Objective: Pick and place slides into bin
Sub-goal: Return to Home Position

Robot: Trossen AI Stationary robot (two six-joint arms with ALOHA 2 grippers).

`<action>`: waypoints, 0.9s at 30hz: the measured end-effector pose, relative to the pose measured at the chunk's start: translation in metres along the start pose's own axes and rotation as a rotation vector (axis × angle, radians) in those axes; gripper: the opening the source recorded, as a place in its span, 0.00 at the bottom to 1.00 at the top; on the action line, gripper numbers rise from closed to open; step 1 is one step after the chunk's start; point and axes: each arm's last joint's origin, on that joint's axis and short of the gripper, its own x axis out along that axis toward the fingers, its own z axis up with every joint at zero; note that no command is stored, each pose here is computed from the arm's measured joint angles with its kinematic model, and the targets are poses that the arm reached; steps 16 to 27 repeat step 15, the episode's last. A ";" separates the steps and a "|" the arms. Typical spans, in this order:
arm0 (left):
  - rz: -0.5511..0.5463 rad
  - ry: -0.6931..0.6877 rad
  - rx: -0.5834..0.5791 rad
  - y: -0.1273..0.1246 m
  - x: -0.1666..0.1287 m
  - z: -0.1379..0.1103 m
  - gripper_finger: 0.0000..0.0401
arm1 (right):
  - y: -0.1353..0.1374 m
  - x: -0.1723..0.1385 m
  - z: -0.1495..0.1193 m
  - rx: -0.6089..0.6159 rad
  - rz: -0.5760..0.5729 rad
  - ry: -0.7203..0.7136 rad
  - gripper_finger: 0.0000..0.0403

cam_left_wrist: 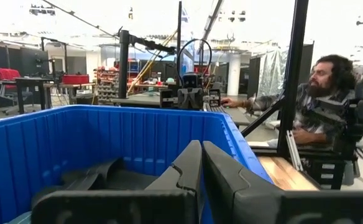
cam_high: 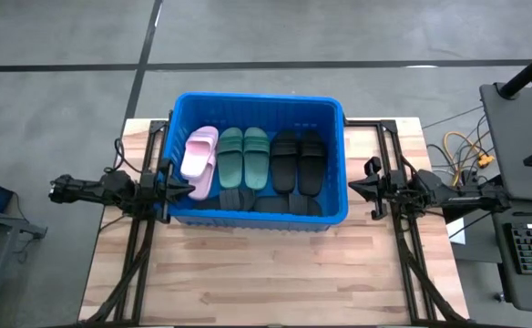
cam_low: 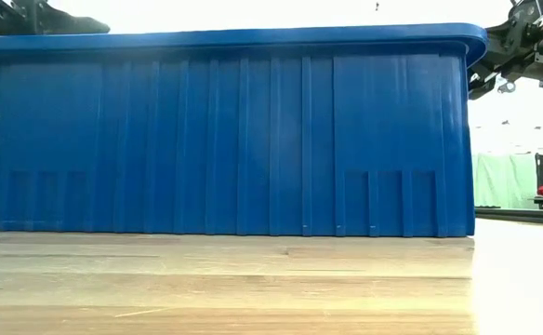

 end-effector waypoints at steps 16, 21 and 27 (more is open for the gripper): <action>-0.001 -0.050 -0.017 0.000 0.000 0.003 0.00 | 0.000 0.000 0.000 0.000 0.000 0.000 0.02; -0.001 -0.050 -0.017 0.000 0.000 0.003 0.00 | 0.000 0.000 0.000 0.000 0.000 0.000 0.02; -0.001 -0.050 -0.017 0.000 0.000 0.003 0.00 | 0.000 0.000 0.000 0.000 0.000 0.000 0.02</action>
